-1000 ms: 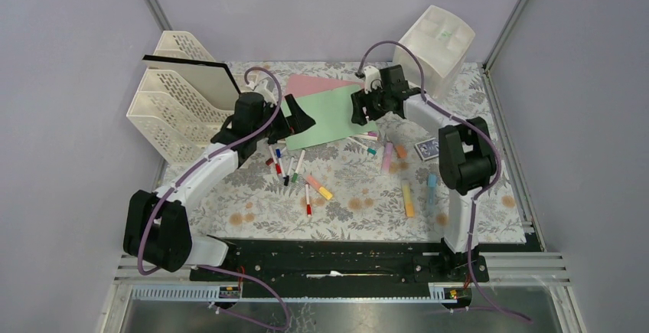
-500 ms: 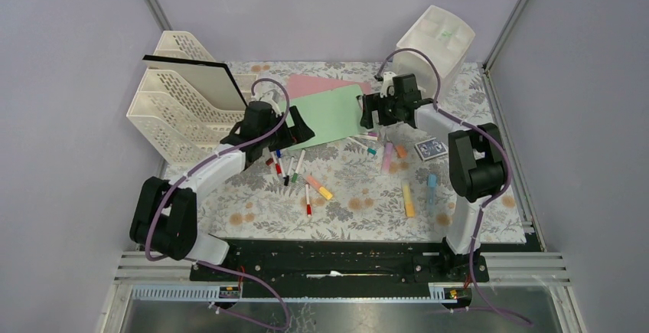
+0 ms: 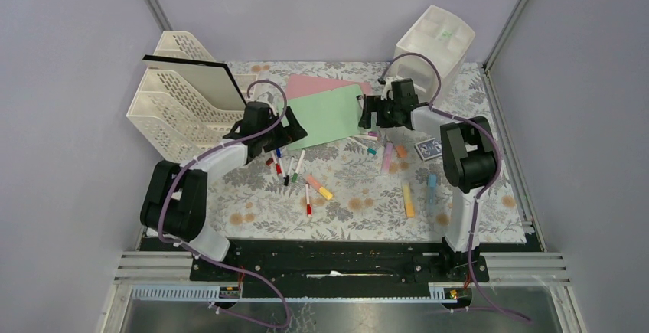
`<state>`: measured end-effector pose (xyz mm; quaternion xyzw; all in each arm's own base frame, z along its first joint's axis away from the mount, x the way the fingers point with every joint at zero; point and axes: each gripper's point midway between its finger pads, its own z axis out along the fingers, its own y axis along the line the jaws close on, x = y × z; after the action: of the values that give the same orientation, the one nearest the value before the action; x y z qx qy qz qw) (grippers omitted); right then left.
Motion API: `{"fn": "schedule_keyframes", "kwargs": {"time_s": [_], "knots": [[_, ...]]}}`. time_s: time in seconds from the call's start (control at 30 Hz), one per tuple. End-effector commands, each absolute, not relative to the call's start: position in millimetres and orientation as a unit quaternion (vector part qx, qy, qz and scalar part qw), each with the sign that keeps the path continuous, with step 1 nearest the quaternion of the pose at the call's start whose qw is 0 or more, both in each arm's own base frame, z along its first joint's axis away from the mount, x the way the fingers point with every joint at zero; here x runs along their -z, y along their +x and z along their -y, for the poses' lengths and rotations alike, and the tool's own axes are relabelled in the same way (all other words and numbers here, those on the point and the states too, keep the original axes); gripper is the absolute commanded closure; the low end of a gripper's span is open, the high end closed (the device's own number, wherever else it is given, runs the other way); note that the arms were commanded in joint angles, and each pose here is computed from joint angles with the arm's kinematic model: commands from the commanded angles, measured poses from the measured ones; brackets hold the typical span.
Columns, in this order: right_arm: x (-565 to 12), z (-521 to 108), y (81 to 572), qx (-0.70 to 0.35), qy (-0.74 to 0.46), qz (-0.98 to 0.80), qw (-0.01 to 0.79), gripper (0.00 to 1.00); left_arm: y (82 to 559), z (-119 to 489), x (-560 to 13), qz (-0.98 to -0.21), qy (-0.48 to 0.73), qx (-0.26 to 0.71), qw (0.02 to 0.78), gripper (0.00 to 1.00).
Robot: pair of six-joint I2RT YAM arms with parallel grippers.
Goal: Organize the desk
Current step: Pick up the folder from the center of the board.
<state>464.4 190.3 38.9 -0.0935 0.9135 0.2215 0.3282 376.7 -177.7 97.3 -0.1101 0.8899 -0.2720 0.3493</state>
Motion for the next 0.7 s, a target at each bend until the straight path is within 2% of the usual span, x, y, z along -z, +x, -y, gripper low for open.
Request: {"fn": "schedule_keyframes", "kwargs": {"time_s": [0.0,0.27,0.43,0.67], "knots": [[-41.5,-200.3,477.3,-0.244,-0.081,-0.906,0.336,0.0,394.0,174.2,-101.9,-0.881,-0.115,0.272,0.371,0.01],[-33.0,-205.1,473.6,-0.259,-0.076,-0.907,0.322,0.02,398.9,170.4,-82.8,-0.893,-0.125,0.259,0.346,0.02],[-31.8,-210.4,470.4,-0.276,-0.072,-0.906,0.313,0.04,396.2,169.2,-66.5,-0.908,-0.128,0.244,0.316,0.09],[-37.2,-214.5,467.7,-0.291,-0.064,-0.902,0.311,0.08,392.9,170.8,-52.1,-0.918,-0.133,0.24,0.287,0.13]]}}
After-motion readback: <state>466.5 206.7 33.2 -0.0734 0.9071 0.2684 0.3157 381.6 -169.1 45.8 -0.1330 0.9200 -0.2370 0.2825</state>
